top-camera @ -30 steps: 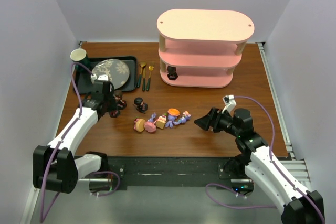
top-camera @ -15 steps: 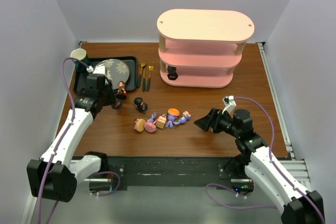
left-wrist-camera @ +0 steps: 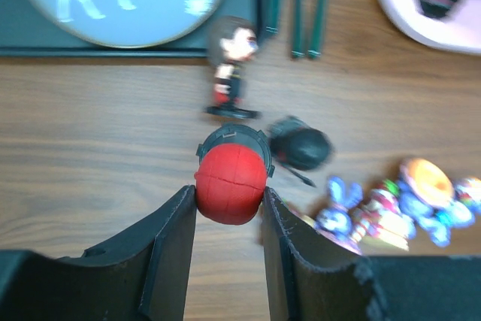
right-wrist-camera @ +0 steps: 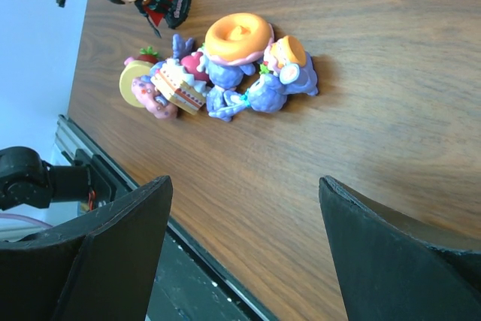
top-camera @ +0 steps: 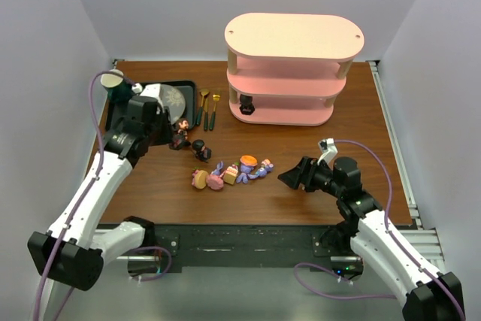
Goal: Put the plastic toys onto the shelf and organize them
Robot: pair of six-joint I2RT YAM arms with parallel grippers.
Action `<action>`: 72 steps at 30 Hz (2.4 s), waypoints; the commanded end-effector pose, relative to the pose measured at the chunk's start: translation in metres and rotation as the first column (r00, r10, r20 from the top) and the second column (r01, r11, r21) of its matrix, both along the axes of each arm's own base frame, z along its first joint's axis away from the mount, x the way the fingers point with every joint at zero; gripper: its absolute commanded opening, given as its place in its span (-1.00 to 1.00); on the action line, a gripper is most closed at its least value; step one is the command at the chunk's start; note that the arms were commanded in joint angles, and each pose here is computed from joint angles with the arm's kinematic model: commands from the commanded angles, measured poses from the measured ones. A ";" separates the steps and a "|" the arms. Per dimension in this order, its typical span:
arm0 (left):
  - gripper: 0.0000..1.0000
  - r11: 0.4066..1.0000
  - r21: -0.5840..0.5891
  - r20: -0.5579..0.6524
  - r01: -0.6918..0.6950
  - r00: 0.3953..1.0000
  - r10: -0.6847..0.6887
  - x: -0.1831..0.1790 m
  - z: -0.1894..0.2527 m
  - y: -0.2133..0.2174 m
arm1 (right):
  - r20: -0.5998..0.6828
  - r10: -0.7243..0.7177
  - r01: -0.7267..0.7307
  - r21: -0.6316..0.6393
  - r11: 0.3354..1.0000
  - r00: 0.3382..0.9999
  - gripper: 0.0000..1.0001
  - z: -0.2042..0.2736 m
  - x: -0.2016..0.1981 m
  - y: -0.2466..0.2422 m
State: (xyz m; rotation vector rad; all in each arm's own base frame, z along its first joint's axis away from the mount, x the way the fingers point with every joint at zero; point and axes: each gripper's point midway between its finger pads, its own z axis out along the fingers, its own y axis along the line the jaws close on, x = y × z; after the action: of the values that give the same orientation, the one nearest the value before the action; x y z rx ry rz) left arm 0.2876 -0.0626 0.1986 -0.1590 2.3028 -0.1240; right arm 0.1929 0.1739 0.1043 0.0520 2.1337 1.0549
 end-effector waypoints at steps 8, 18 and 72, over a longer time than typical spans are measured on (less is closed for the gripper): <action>-0.70 0.964 -0.151 0.130 0.220 0.971 -0.201 0.019 0.046 -0.123 | 0.069 0.010 -0.009 -0.027 1.000 0.998 0.65 0.004 0.003 -0.002; -0.70 0.950 -0.148 0.177 0.274 0.953 -0.247 0.053 0.028 -0.237 | 0.086 -0.124 0.132 -0.099 0.986 0.989 0.63 -0.001 0.014 -0.025; -0.70 0.884 -0.118 0.187 0.452 0.884 -0.428 0.030 0.013 -0.309 | 0.138 -0.101 0.031 0.437 0.899 0.985 -0.02 0.051 0.119 0.016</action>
State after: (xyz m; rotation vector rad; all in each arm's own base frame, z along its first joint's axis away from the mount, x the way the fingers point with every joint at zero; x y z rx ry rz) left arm 0.3209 -0.3726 0.1870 0.2784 2.1886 -0.5022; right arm 0.3018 0.1879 0.1261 0.3357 1.8202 1.4115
